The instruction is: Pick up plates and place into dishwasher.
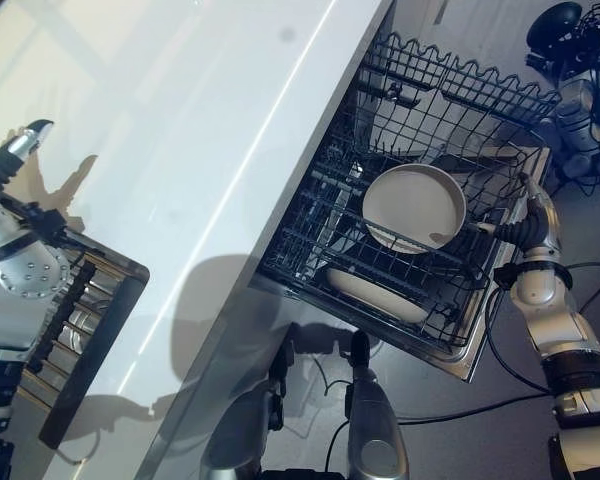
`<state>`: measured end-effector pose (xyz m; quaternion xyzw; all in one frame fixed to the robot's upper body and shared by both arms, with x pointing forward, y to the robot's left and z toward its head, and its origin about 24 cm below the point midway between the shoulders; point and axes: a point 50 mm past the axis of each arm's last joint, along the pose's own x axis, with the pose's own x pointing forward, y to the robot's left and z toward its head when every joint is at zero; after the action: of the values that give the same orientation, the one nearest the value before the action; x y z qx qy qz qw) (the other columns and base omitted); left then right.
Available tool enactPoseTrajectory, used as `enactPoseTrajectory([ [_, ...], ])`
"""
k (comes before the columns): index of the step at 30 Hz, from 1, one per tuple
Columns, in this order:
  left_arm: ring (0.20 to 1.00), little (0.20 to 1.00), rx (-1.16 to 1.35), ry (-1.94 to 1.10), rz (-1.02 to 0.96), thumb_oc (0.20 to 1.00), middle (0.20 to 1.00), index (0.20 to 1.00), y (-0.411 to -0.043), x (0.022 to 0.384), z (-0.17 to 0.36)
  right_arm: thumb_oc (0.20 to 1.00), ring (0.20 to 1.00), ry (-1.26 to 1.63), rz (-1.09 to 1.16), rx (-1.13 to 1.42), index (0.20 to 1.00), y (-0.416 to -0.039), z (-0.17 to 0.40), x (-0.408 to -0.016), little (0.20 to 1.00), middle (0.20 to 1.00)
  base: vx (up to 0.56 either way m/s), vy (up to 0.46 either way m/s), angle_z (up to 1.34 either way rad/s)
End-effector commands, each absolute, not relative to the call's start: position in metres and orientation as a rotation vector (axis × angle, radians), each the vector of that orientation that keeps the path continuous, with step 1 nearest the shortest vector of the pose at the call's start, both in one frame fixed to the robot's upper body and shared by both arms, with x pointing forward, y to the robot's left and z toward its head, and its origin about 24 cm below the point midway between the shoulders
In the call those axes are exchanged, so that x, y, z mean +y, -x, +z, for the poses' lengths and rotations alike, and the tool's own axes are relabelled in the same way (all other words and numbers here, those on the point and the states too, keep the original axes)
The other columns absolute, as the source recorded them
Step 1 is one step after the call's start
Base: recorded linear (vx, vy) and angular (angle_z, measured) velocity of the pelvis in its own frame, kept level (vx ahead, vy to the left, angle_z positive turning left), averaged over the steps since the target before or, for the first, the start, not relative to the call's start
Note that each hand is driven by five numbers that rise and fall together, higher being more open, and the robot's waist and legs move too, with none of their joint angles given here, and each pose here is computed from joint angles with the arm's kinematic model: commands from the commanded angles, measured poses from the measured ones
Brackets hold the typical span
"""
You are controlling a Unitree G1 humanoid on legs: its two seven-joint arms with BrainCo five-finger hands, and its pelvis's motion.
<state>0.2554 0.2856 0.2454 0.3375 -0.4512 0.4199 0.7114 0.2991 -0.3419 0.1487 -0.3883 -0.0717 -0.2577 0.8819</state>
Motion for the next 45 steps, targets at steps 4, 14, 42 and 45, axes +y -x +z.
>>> enactPoseTrajectory([
  [4,1.000,1.000,-0.971,-0.779,0.896,1.000,1.000,1.000,-0.239,0.289,0.218,1.000,1.000,0.746,-0.539,-0.199,1.000,-0.275,0.132,-0.330,1.000,1.000,0.05,0.049,-0.19],
  [14,1.000,1.000,-0.909,-0.711,0.854,1.000,1.000,1.000,-0.244,0.267,0.184,1.000,1.000,0.286,-0.615,-0.194,1.000,-0.277,0.092,-0.291,1.000,1.000,-0.01,0.132,-0.19],
  [42,1.000,1.000,-0.942,-0.547,0.843,1.000,1.000,1.000,-0.272,0.222,0.201,1.000,1.000,0.166,-0.359,-0.295,1.000,-0.349,0.144,-0.254,1.000,1.000,-0.03,0.135,-0.04],
  [45,1.000,1.000,-0.930,-0.530,0.845,1.000,1.000,1.000,-0.274,0.220,0.201,1.000,1.000,0.183,-0.294,-0.298,1.000,-0.354,0.146,-0.240,1.000,1.000,0.03,0.128,-0.07],
])
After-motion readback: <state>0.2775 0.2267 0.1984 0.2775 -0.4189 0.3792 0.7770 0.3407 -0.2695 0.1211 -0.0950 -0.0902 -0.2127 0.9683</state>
